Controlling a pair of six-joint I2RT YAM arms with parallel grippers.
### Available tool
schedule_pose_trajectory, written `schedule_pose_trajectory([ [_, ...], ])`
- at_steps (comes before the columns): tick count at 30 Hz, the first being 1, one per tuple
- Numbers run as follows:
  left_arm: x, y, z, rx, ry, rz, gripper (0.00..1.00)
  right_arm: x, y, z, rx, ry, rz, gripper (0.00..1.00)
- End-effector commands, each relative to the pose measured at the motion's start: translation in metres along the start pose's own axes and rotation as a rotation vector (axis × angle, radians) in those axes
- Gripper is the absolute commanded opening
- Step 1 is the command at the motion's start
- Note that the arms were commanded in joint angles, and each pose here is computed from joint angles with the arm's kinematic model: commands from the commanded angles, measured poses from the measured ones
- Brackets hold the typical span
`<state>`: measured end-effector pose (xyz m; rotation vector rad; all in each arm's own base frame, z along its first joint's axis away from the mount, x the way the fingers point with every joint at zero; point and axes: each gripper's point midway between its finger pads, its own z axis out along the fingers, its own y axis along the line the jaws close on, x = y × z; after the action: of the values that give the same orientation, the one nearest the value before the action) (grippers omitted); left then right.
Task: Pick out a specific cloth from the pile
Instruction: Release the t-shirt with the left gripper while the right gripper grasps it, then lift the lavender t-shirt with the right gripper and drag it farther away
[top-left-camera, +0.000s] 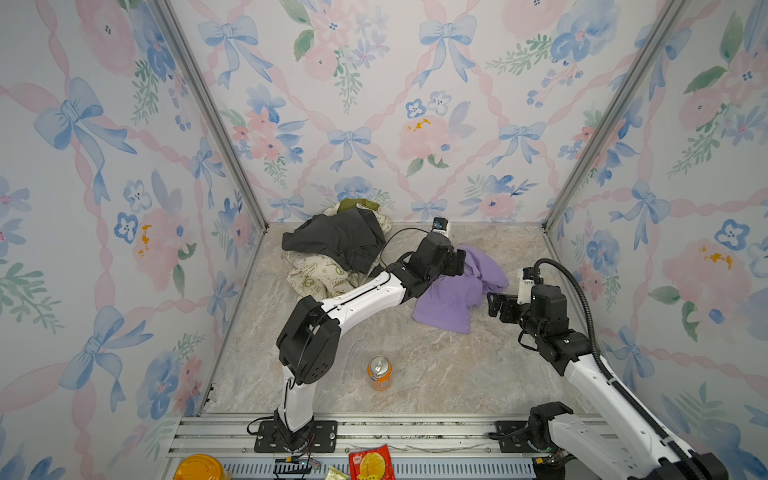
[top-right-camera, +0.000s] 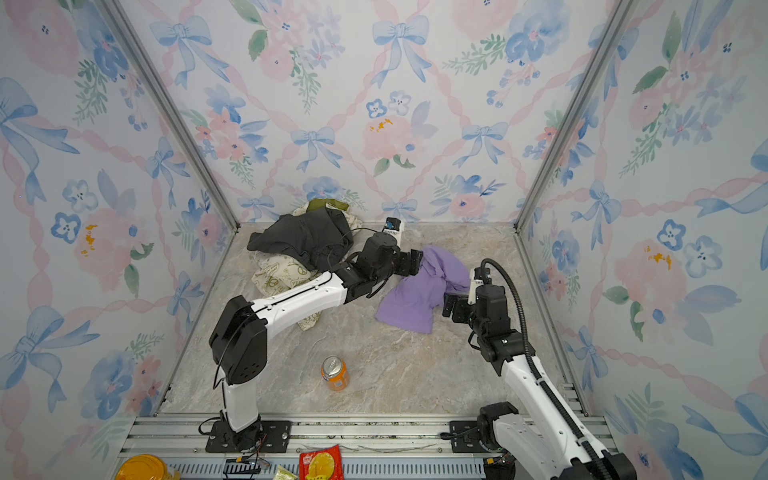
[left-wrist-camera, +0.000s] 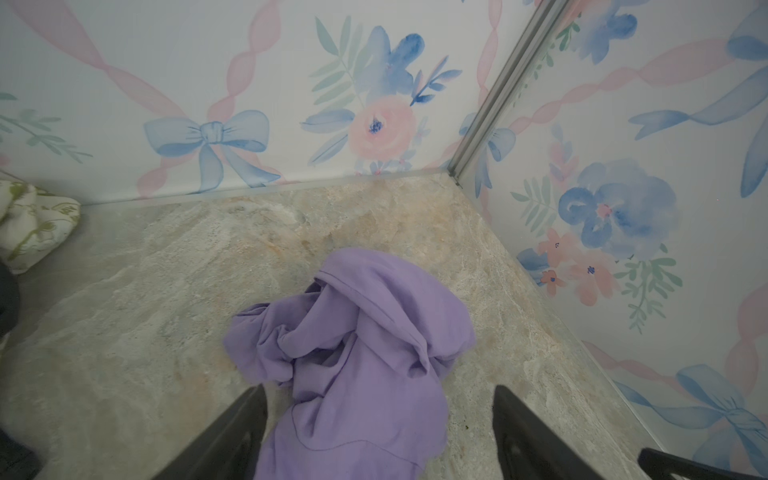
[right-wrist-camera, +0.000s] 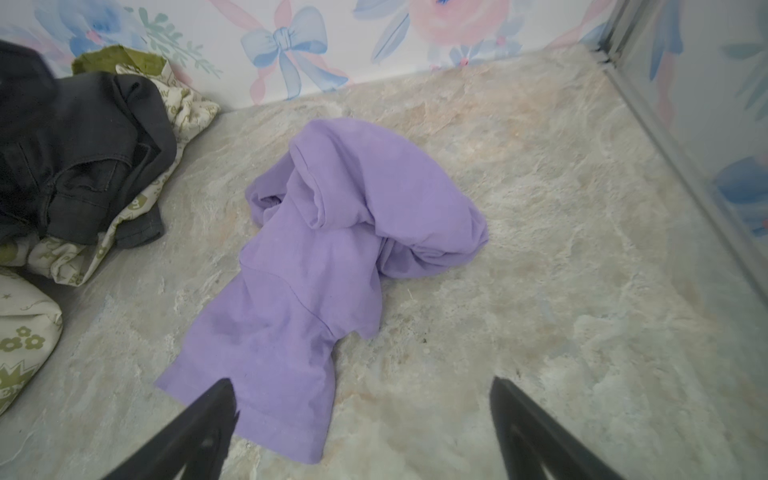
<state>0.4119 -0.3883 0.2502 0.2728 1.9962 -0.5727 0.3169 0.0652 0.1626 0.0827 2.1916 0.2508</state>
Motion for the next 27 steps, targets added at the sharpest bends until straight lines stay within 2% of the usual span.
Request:
schedule_pose_trajectory([
  [1,-0.008,0.031,-0.034,-0.117,-0.054,0.02,0.86,0.002,0.017,0.016,-0.06,0.07,0.039,0.97],
  [4,0.001,0.051,-0.063,-0.164,-0.064,0.011,0.88,0.014,0.026,0.04,-0.054,0.142,0.026,1.0],
  [8,0.018,0.059,-0.089,-0.136,-0.062,-0.004,0.89,0.02,0.037,0.067,-0.076,0.176,0.041,0.98],
  [14,0.029,0.074,-0.121,-0.148,-0.076,0.053,0.9,0.028,0.031,0.107,-0.037,0.224,0.043,0.89],
  [17,0.033,0.077,-0.136,-0.117,-0.108,0.056,0.91,0.032,0.03,0.124,-0.042,0.248,0.058,0.8],
  [19,0.032,0.078,-0.147,-0.097,-0.144,0.043,0.96,0.032,0.029,0.135,-0.042,0.251,0.068,0.7],
  [23,0.028,0.082,-0.165,-0.081,-0.216,0.019,0.98,0.032,0.021,0.154,-0.037,0.277,0.096,0.29],
  [25,0.021,0.085,-0.174,-0.079,-0.272,-0.005,0.98,0.015,0.017,0.156,-0.043,0.252,0.118,0.11],
  [27,0.014,0.087,-0.181,-0.079,-0.321,-0.037,0.98,-0.01,0.011,0.155,-0.04,0.205,0.13,0.0],
])
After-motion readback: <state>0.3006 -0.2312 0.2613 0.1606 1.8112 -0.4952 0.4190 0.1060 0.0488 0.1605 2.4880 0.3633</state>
